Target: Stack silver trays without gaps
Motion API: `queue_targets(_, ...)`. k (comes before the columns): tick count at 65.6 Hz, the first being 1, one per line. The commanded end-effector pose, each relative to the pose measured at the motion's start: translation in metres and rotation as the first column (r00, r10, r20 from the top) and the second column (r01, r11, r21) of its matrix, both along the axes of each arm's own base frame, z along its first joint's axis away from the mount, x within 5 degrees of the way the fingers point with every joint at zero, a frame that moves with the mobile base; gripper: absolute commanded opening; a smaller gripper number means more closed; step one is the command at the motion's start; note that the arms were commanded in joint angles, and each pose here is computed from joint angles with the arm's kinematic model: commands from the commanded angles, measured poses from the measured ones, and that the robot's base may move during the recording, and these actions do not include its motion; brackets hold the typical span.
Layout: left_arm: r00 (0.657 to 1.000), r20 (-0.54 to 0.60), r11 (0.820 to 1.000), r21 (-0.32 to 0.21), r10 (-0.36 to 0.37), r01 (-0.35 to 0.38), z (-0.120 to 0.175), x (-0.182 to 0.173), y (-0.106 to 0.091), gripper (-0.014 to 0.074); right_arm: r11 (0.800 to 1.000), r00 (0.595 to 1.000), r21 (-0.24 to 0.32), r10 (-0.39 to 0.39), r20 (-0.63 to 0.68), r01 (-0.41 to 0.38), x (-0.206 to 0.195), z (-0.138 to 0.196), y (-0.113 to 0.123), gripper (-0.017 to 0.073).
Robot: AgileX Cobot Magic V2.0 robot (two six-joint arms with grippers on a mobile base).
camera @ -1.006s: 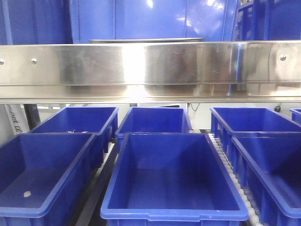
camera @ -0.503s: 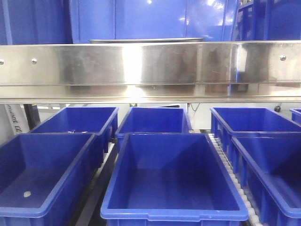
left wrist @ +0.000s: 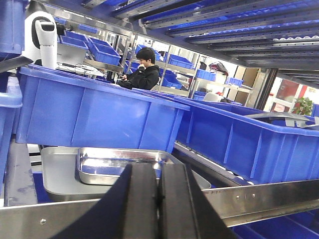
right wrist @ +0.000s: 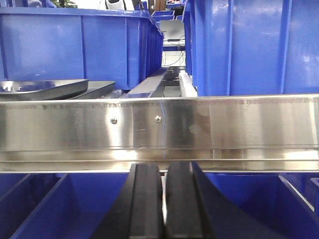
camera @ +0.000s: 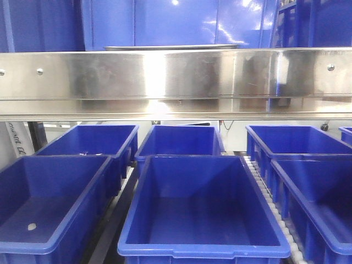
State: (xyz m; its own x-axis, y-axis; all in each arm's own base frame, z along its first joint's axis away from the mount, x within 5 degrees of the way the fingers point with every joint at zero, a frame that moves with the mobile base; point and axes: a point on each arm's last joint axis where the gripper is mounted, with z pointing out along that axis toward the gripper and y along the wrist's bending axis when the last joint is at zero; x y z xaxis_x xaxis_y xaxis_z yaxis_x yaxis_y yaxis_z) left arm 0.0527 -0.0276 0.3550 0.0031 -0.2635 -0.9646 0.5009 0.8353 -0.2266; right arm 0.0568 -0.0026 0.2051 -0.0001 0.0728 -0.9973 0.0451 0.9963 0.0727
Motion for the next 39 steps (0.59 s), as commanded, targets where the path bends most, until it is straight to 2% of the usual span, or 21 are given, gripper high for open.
queue_targets(1,1.000,0.011,1.000,0.004,-0.001,0.001,0.000,-0.001,0.001,-0.0015,1.000,1.000,-0.010,-0.003,0.017,0.003,0.000,0.001,0.000,-0.0017)
queue_targets(8,0.998,0.027,0.996,0.067,0.054,-0.055,-0.003,-0.004,0.006,-0.0015,1.000,1.000,-0.010,-0.003,0.017,0.003,0.000,0.001,0.000,-0.0017)
queue_targets(12,0.993,0.033,0.986,0.118,0.115,-0.119,-0.006,-0.007,0.012,-0.0015,1.000,1.000,-0.010,-0.003,0.017,0.003,0.000,0.001,0.000,-0.0017)
queue_targets(15,0.983,0.045,0.969,0.169,0.176,-0.181,-0.008,-0.011,0.018,-0.0015,1.000,1.000,-0.010,-0.003,0.017,0.003,0.000,0.001,0.000,-0.0017)
queue_targets(20,0.961,0.026,0.927,0.261,0.274,-0.271,-0.016,-0.018,0.026,-0.0015,1.000,1.000,-0.010,-0.003,0.017,0.003,0.000,0.001,0.000,-0.0017)
queue_targets(23,0.943,0.012,0.903,0.286,0.331,-0.321,-0.022,-0.022,0.030,-0.0015,1.000,1.000,-0.010,-0.003,0.017,0.003,0.000,0.001,0.000,-0.0017)
queue_targets(31,0.918,0.030,0.876,0.287,0.396,-0.387,-0.042,-0.028,0.029,-0.0015,1.000,1.000,-0.010,-0.003,0.017,0.003,0.000,0.001,0.000,-0.0017)
queue_targets(39,0.910,0.068,0.880,0.234,0.409,-0.413,-0.068,-0.023,0.024,-0.0015,1.000,1.000,-0.010,-0.003,0.017,0.003,0.000,0.001,0.000,-0.0017)
